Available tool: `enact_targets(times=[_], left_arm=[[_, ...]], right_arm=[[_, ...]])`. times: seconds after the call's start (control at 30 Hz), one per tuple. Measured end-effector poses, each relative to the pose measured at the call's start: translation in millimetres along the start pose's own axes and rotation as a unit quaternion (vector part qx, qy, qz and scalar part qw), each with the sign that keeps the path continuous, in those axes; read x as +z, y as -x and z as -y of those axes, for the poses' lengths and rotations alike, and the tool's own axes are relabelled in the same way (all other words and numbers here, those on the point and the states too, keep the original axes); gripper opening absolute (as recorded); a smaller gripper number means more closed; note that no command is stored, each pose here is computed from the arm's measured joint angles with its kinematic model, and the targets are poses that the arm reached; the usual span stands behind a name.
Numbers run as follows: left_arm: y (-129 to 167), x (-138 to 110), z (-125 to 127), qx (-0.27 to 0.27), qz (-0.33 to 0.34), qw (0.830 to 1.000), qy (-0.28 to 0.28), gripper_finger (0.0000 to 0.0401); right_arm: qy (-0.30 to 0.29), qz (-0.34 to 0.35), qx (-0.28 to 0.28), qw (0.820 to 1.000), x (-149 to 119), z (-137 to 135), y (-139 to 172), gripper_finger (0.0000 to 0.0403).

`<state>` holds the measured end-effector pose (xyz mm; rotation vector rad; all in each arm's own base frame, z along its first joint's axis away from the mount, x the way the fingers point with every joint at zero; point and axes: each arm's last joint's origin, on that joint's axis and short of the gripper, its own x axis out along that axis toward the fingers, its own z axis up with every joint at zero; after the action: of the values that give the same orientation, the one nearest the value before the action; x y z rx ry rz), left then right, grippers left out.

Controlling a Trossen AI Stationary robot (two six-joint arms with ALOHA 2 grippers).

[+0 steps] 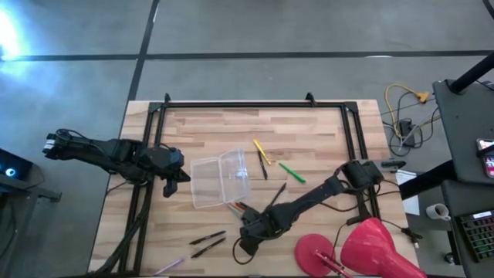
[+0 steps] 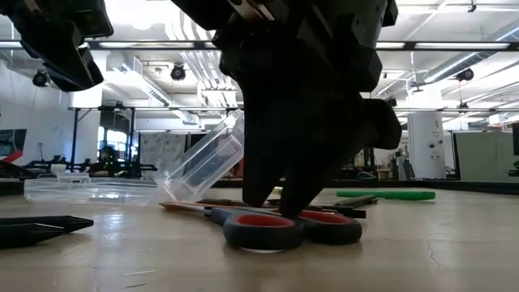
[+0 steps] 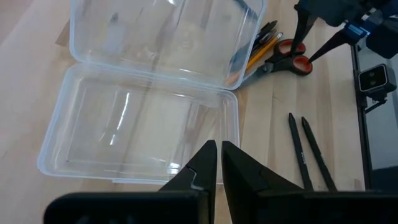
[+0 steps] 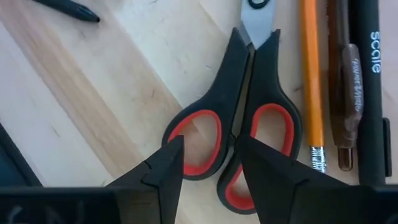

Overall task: Pick & place school supplies into a supply box
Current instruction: Put the black scissors into the transparent supply box

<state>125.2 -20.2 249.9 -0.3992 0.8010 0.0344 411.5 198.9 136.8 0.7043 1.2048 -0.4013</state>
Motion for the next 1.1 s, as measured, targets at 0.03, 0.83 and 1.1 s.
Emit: enact_targets(times=[0.03,0.83,1.1], left_arm=[[-0.3,0.1,0.0,0.0,0.0,1.0,0.0,0.0008],[-1.2,11.5,5.9,-0.026,0.049,0.998,0.017,0.0008],[-1.1,11.6,6.0,-0.027,0.049,0.998,0.03,0.0008]], right_arm=[[-0.003,0.003,-0.003,1.0,-2.1,-0.4,-0.5,0.0152],[-0.026,-0.02,-0.142,0.989,-23.4,2.4,33.1,0.015],[-0.053,-0.019,-0.149,0.987,-24.5,3.9,31.6,0.0151]])
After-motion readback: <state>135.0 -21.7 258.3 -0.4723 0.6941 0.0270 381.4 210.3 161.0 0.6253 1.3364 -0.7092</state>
